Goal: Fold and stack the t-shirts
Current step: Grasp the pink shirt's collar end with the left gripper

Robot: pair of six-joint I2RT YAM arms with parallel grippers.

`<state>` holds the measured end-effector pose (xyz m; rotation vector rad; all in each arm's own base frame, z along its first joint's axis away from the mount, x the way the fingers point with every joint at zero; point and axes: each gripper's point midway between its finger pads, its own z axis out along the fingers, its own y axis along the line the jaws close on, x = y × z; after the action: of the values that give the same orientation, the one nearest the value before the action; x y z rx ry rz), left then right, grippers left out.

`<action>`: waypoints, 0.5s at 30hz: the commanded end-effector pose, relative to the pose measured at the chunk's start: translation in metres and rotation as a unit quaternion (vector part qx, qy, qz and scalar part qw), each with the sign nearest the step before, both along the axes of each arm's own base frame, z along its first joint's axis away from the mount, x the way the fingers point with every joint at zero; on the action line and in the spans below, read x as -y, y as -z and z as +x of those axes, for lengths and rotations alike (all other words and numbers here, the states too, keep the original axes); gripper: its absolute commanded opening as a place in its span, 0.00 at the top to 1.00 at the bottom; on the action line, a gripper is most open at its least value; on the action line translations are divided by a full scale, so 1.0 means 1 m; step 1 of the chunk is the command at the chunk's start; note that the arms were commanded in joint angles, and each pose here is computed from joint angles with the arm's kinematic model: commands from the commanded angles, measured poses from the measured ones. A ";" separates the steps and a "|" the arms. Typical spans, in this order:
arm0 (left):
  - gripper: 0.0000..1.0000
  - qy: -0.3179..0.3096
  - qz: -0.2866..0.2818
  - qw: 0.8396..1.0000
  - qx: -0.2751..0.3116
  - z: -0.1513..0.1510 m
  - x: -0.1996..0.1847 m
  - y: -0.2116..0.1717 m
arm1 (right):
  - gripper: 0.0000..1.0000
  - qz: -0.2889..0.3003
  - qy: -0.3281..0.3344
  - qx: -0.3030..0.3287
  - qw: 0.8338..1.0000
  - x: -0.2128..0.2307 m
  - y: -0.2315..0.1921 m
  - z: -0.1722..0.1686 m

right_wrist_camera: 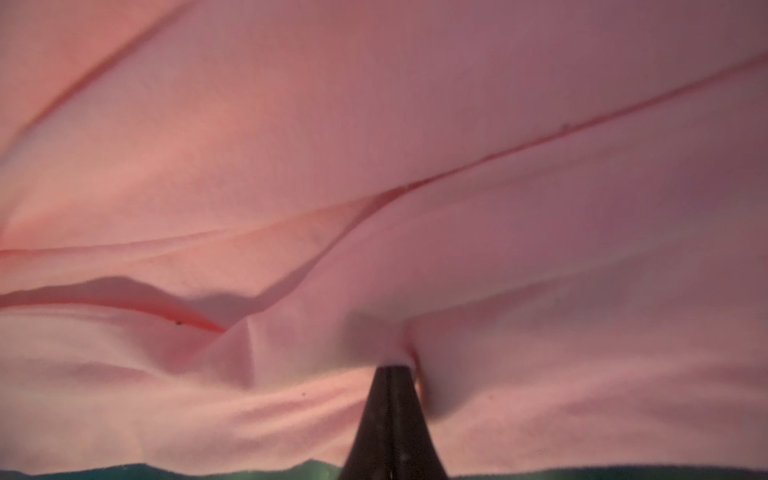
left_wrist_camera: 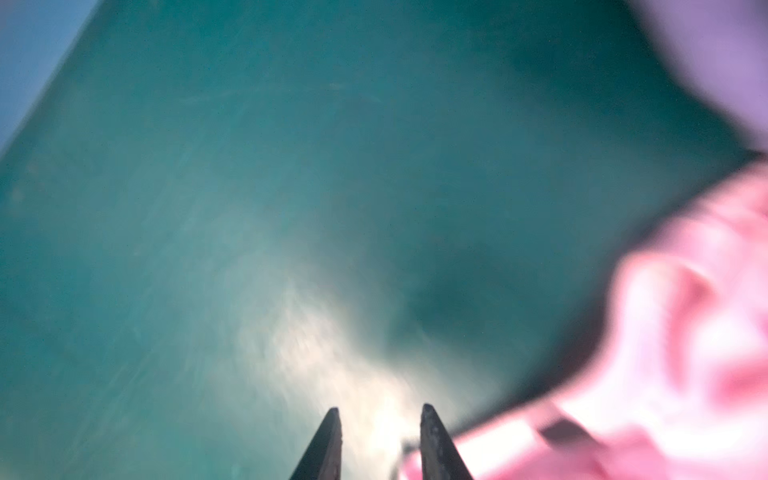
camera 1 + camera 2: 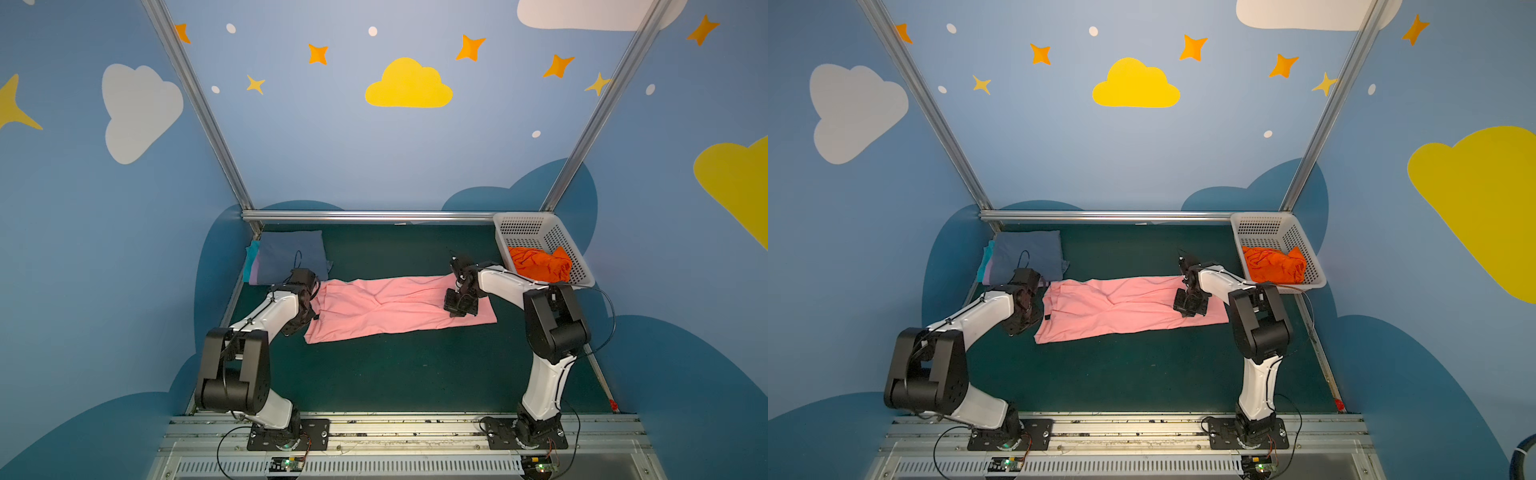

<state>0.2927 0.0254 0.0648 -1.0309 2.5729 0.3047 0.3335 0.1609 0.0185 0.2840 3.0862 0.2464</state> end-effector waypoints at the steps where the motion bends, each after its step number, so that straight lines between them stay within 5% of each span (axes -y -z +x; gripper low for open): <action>1: 0.65 0.043 0.009 0.998 0.040 -0.001 0.031 -0.041 | 1.00 -0.034 0.003 -0.015 0.999 0.022 -0.012 -0.015; 5: 0.67 0.088 -0.026 0.993 0.071 0.006 0.080 -0.044 | 0.98 -0.057 0.001 0.022 0.998 0.033 -0.037 -0.005; 15: 0.83 0.116 -0.015 0.992 -0.051 0.019 0.122 0.038 | 0.98 -0.097 0.003 -0.048 0.994 0.050 0.014 -0.010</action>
<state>0.3055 -0.0858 0.0292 -0.7300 2.7519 0.2675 0.3347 0.1171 0.0220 0.3059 3.1025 0.0005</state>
